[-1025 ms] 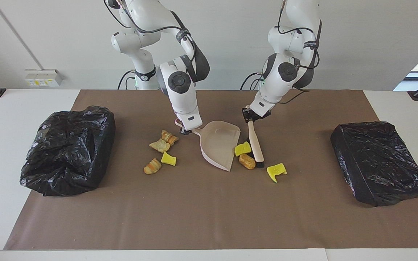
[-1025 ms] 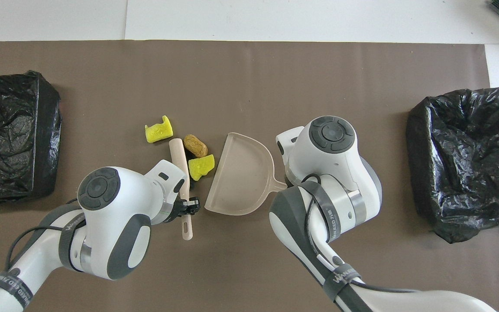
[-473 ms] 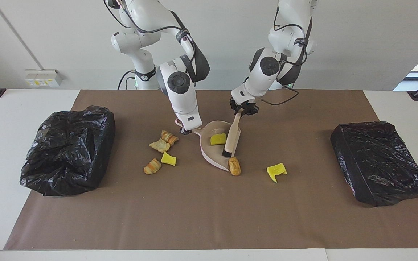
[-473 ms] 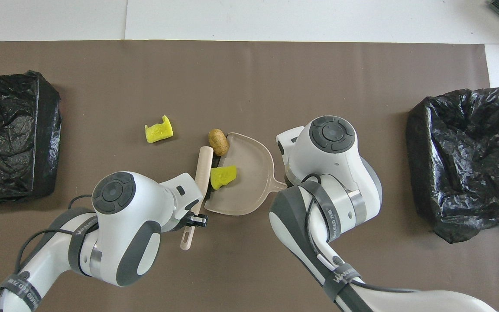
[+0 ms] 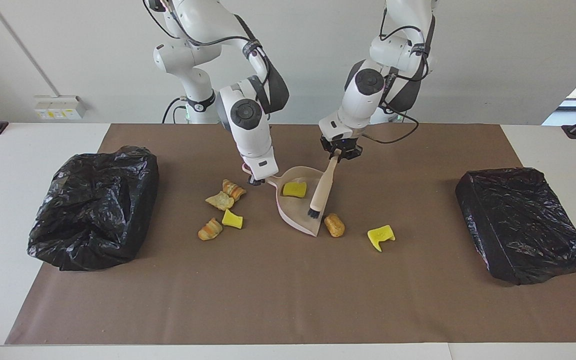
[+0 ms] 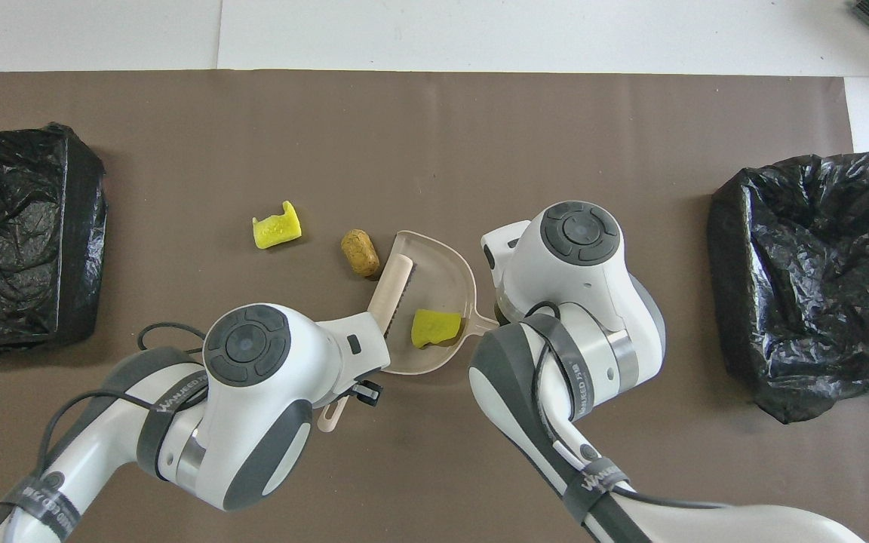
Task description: Sweep and dump trash in bin
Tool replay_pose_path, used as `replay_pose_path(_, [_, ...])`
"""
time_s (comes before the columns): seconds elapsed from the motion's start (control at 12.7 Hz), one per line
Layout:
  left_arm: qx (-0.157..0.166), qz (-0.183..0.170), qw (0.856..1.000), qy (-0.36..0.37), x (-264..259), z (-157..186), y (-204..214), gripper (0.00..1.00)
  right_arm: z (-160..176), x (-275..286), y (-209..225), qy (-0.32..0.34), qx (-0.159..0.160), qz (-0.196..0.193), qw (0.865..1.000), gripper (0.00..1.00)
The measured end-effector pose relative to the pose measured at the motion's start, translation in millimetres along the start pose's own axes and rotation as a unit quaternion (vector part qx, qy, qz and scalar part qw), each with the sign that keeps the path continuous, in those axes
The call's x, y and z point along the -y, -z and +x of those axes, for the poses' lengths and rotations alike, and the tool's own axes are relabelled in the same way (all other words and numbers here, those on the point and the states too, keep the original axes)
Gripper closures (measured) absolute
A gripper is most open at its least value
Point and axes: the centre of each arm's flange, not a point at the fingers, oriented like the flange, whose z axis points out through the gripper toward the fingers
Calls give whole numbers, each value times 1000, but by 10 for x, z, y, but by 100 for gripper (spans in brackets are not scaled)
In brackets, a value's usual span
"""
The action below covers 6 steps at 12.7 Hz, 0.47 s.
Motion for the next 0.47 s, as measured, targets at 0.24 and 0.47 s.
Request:
replay_pose_path(0.24, [-14,24,1000,-1,687,164,220,74,0,0,0,0,0,0,1000,69])
replay_pose_path(0.47, [-26,49,998,-4,1508,374,368,74,0,1,-2,-2,0,0,1000,69])
